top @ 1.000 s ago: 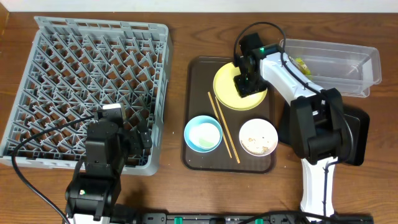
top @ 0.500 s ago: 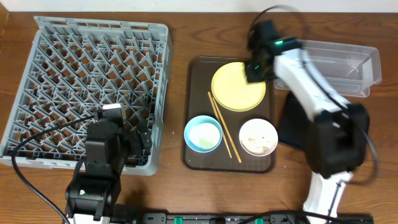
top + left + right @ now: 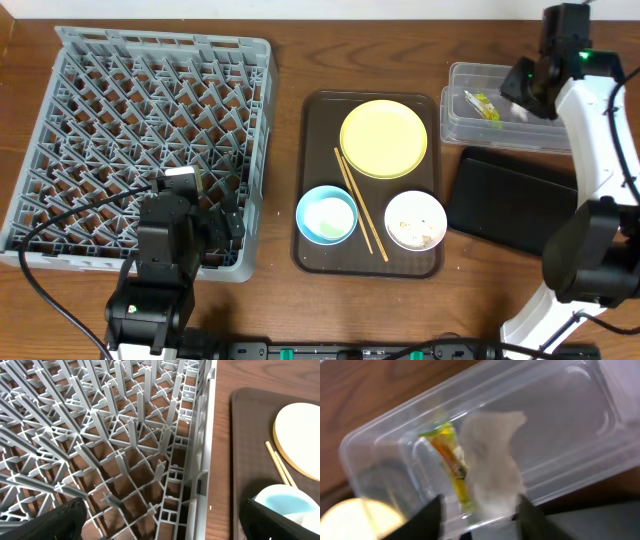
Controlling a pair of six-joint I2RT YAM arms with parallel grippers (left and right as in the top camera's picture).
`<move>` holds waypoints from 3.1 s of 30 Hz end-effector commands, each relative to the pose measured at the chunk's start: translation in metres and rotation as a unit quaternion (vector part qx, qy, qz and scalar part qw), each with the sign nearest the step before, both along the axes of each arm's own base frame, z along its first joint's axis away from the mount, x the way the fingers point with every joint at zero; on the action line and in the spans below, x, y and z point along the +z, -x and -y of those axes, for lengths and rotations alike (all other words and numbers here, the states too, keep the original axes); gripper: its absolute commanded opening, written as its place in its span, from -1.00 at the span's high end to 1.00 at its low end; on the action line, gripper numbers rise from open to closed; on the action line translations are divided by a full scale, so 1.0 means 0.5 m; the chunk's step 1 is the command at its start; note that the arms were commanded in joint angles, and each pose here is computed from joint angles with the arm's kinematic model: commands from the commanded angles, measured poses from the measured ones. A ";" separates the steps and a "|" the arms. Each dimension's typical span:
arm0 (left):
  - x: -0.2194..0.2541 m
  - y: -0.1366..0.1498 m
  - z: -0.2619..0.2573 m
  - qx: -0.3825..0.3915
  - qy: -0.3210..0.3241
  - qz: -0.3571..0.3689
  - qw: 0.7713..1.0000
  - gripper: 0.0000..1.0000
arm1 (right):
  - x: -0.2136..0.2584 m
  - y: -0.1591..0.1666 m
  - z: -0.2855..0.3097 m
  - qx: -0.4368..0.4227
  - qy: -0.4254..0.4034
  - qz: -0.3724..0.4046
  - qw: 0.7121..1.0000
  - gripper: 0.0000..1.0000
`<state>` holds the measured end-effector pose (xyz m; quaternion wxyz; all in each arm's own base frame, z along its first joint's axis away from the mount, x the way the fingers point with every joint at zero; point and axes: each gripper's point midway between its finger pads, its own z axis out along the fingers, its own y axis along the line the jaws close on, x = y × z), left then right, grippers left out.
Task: Sort waste into correct bins and load items into the dishwasher
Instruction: 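Carry the tissue to the clear bin and release it, then move the right gripper down to the rim of the white rice bowl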
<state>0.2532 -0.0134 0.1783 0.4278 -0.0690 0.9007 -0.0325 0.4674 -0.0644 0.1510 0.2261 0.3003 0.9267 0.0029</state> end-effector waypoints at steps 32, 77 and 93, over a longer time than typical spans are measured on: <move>0.021 -0.005 -0.003 0.002 0.000 0.012 1.000 -0.98 | 0.032 0.244 -0.125 0.238 -0.066 -0.111 0.963 -0.57; 0.019 -0.004 -0.003 0.002 0.000 0.010 1.000 -0.98 | -0.062 0.435 -0.420 0.418 -0.068 -0.091 0.902 -0.52; 0.010 0.002 -0.003 0.002 -0.001 0.001 1.000 -0.97 | -0.180 0.437 -0.490 0.453 0.000 -0.093 0.886 -0.21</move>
